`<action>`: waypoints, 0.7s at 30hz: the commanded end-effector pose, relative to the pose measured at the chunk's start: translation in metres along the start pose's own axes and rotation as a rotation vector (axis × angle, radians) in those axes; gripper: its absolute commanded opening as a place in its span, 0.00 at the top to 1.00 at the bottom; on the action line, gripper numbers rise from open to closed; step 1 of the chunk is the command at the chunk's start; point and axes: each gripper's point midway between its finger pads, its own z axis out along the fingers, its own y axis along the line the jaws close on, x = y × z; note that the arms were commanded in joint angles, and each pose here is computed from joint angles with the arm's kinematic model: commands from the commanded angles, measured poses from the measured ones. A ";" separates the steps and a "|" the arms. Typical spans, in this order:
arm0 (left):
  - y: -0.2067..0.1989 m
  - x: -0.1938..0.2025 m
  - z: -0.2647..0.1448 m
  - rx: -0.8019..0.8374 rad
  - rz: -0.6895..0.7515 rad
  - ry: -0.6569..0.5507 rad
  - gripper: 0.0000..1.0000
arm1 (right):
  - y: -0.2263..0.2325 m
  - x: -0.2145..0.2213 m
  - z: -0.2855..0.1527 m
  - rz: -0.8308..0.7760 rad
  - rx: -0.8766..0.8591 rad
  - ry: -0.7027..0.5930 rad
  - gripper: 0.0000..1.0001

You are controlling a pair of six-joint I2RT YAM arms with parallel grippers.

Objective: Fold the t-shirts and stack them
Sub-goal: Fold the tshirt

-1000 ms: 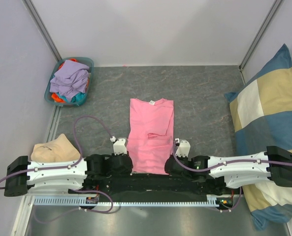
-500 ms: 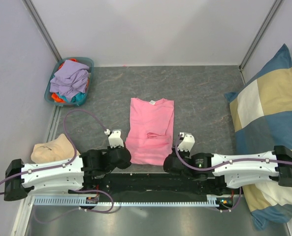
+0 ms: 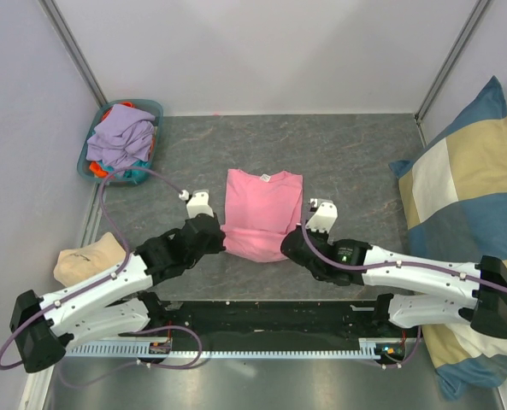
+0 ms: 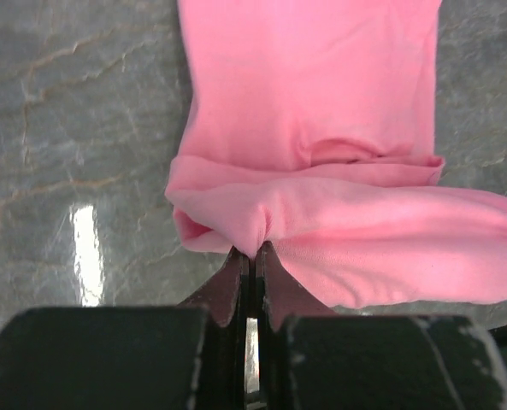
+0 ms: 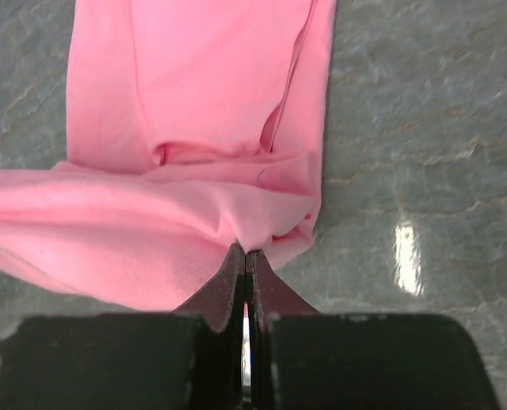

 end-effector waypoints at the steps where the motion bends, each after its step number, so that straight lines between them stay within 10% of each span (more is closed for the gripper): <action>1: -0.023 -0.042 0.010 0.068 0.081 -0.083 0.98 | 0.010 -0.032 0.011 -0.024 -0.022 -0.038 1.00; 21: -0.047 -0.120 0.086 0.105 0.105 -0.157 0.98 | 0.008 -0.113 0.127 0.025 -0.007 -0.050 1.00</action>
